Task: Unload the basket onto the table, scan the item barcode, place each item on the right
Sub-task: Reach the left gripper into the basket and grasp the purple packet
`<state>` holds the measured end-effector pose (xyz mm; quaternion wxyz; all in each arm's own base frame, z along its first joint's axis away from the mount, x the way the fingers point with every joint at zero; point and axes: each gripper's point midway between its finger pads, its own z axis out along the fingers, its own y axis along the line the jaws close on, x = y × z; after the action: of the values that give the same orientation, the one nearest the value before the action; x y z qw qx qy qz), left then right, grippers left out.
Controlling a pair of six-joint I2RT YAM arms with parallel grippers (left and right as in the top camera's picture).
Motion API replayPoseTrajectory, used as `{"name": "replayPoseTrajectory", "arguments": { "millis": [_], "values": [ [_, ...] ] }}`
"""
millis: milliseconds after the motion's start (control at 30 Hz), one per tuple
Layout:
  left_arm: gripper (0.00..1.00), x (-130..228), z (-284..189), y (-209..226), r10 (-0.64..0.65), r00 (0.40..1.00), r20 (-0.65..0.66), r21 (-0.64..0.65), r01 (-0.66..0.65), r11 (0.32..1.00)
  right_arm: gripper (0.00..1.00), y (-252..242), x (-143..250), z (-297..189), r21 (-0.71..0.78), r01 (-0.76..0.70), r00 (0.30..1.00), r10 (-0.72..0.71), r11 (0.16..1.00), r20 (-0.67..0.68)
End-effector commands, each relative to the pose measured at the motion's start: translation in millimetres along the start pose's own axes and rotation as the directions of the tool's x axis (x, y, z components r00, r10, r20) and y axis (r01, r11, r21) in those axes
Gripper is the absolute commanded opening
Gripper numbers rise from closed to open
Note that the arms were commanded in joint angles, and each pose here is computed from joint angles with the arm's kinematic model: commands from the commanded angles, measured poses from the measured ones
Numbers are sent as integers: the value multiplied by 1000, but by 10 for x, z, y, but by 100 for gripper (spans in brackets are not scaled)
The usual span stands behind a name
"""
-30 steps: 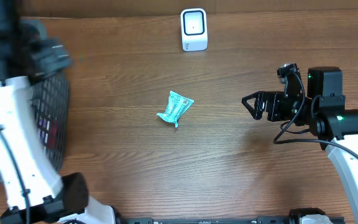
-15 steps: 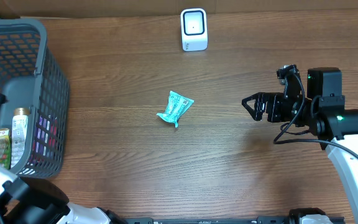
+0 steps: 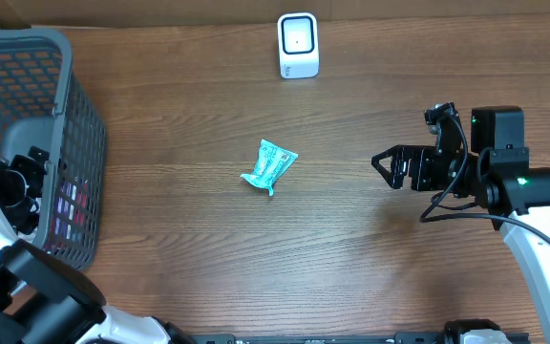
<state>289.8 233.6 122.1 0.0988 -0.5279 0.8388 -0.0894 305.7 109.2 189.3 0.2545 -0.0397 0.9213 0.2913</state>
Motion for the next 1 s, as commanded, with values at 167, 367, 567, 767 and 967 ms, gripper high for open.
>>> {"name": "replayPoseTrajectory", "arguments": {
  "millis": [167, 367, 567, 767, 967],
  "values": [
    [69, 249, 542, 113, 36, 983, -181, -110, -57, 992, 100, 5, -81, -44, 7, 8, 1000, -8, 1000, 23],
    [4, 275, 590, 61, 51, 979, -195, -112, -74, 991, 100, 7, -95, -44, 6, 12, 1000, -12, 1000, 28],
    [4, 134, 249, -83, 61, 984, -166, -102, -79, 992, 100, 13, -132, -45, 4, 20, 999, -20, 1000, 43],
    [4, -149, -556, -431, 98, 995, -37, -40, -99, 994, 99, 16, -149, -46, 3, 24, 998, -25, 1000, 49],
    [4, -289, -1636, -681, 155, 966, 205, -1, -158, 987, 99, 16, -150, -46, 3, 25, 998, -25, 1000, 49]
  ]
}}
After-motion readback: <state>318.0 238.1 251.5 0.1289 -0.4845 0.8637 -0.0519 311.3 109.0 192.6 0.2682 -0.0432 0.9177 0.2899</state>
